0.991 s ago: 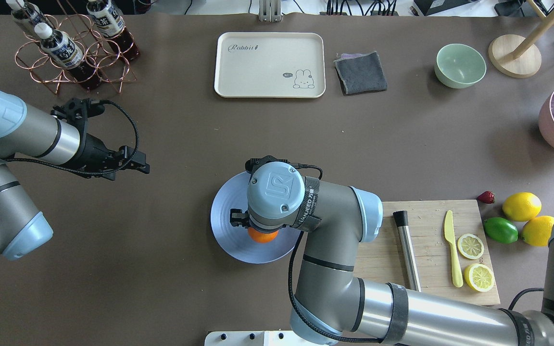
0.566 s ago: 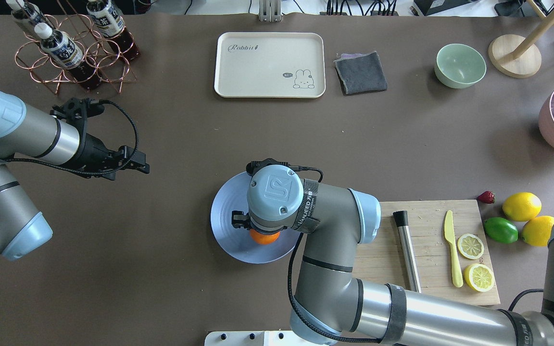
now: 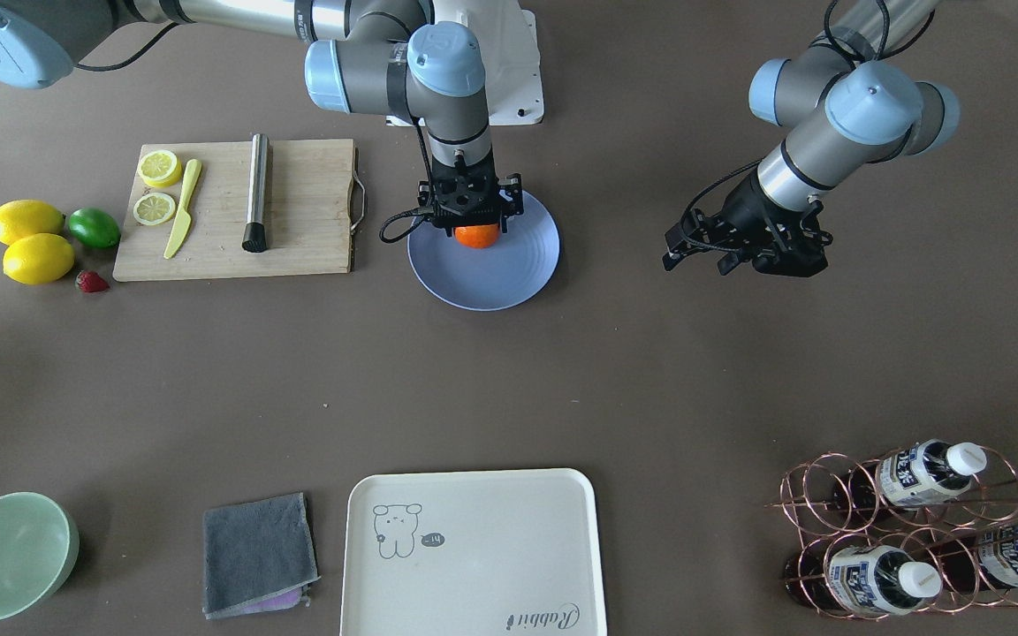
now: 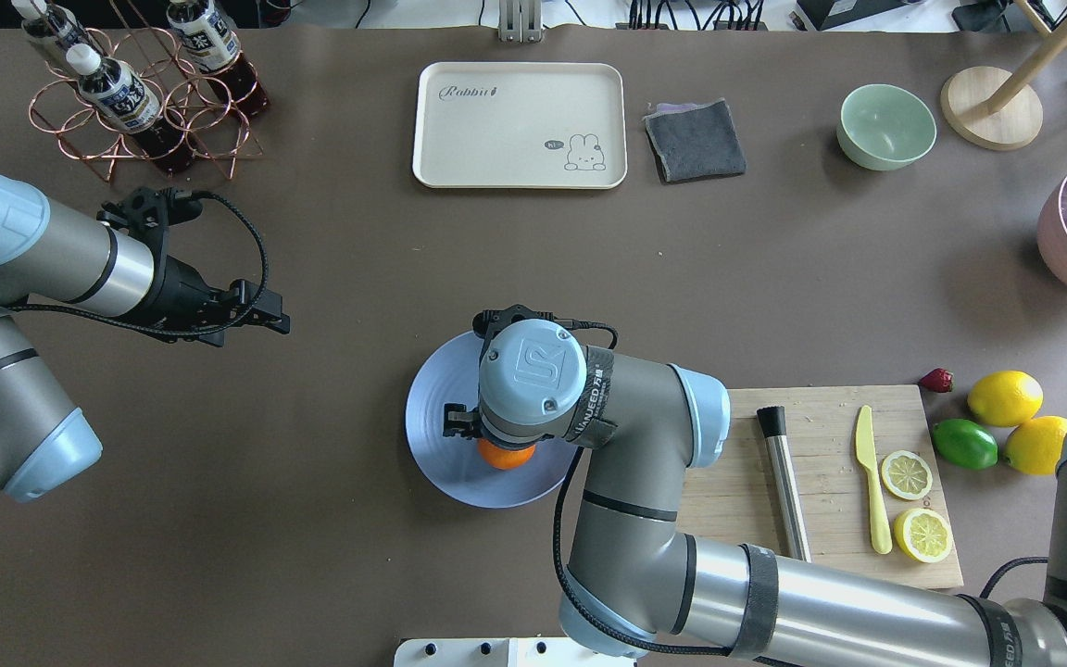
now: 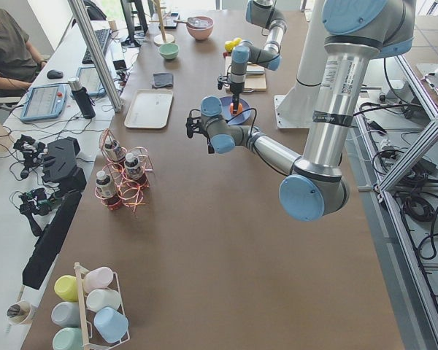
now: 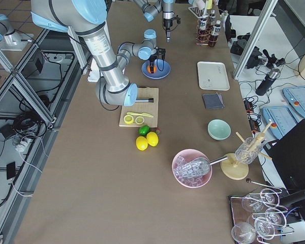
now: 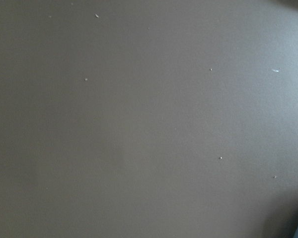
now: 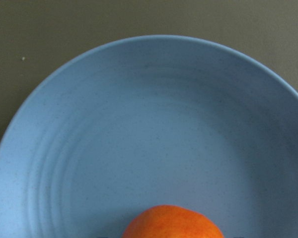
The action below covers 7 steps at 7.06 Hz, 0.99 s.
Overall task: Pick orange to plate
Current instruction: 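Open the right gripper and withdraw both arms away from the plate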
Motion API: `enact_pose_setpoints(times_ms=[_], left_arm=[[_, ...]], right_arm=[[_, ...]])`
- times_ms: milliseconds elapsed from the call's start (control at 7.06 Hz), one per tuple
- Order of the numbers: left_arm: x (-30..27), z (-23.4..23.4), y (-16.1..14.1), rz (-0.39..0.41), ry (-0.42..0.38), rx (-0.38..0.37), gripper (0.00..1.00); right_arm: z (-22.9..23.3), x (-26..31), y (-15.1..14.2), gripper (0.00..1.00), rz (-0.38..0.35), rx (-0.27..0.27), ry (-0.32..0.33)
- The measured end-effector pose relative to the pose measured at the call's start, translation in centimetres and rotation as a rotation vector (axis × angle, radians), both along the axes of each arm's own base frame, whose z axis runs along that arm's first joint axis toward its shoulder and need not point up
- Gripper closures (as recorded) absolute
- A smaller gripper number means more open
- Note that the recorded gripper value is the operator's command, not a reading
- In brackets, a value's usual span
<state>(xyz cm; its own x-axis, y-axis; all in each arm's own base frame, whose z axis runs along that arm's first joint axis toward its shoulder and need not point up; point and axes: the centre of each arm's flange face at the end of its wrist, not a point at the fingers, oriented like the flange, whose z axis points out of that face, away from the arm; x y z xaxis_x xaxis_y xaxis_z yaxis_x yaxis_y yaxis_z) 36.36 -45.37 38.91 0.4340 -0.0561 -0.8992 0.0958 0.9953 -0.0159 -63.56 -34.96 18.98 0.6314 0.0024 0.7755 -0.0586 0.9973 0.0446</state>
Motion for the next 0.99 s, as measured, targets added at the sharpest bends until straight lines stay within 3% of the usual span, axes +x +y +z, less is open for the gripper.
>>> enact_pose_setpoints(times_ms=[283, 425, 566, 991], left_arm=[[-1.6, -0.6, -0.3, -0.019, 0.008, 0.005, 0.03], [-4.1, 0.3, -0.8, -0.039, 0.001, 0.000, 0.03], [-8.0, 2.5, -1.0, -0.046, -0.017, 0.008, 0.03], [-22.3, 12.2, -1.3, 0.006, -0.093, 0.107, 0.03]], right_arm=[[-1.0, 5.8, -2.1, 0.00, 0.018, -0.010, -0.033], [0.1, 11.7, -4.5, 0.00, 0.012, -0.025, -0.034], [3.0, 18.3, -6.9, 0.00, -0.019, -0.017, -0.023], [18.3, 37.4, -11.8, 0.00, -0.183, 0.099, 0.078]])
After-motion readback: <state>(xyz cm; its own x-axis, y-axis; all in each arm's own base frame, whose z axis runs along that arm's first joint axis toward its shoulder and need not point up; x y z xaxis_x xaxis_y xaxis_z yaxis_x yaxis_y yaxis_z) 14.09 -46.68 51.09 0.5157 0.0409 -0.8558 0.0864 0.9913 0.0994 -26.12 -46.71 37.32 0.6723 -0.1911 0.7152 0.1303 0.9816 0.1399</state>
